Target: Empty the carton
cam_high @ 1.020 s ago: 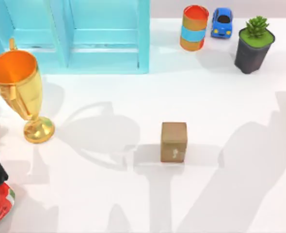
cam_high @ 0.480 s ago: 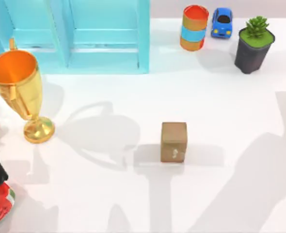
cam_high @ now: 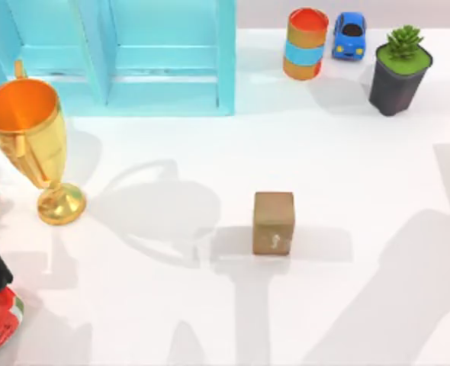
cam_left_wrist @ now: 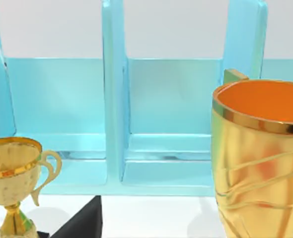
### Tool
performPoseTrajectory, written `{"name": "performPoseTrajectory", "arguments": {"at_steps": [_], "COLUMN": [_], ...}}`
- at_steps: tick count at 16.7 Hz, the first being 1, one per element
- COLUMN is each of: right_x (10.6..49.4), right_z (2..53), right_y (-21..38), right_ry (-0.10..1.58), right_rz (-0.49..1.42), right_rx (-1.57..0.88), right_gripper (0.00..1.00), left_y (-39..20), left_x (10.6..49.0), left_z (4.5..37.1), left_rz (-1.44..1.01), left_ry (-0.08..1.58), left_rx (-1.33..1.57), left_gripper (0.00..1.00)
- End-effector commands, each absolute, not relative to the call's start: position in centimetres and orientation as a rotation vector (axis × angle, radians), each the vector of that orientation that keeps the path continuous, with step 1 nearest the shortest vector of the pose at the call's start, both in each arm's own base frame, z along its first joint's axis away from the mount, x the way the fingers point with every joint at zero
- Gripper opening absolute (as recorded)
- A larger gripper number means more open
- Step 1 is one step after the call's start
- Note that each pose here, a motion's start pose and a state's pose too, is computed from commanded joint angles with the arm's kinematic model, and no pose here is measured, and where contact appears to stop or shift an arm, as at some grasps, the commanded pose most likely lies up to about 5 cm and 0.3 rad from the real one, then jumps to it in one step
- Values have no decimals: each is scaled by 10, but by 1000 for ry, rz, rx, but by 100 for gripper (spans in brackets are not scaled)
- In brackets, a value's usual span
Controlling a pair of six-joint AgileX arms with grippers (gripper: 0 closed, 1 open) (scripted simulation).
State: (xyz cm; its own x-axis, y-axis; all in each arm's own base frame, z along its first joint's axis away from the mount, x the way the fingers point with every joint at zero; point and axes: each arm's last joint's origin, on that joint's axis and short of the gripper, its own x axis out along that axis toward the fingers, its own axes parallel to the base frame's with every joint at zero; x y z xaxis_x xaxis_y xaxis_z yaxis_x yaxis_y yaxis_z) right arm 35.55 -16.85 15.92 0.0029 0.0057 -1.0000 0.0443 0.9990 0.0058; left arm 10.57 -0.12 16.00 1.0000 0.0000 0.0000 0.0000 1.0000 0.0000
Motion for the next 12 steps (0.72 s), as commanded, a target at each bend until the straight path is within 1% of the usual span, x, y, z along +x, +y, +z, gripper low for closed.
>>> {"name": "performPoseTrajectory", "arguments": {"at_steps": [11,12], "right_x": [356,356], "right_z": [159,159], "right_y": [-169,-169], "right_ry": [1568,1568], "right_rz": [-30,-30], "right_rx": [39,39], "right_gripper": [2,0], "left_y": [-1,-1], "left_x": [106,106], "left_z": [160,160], "left_rz": [0,0], "left_ry": [0,0], "left_rx": [0,0], "left_gripper": [100,100]}}
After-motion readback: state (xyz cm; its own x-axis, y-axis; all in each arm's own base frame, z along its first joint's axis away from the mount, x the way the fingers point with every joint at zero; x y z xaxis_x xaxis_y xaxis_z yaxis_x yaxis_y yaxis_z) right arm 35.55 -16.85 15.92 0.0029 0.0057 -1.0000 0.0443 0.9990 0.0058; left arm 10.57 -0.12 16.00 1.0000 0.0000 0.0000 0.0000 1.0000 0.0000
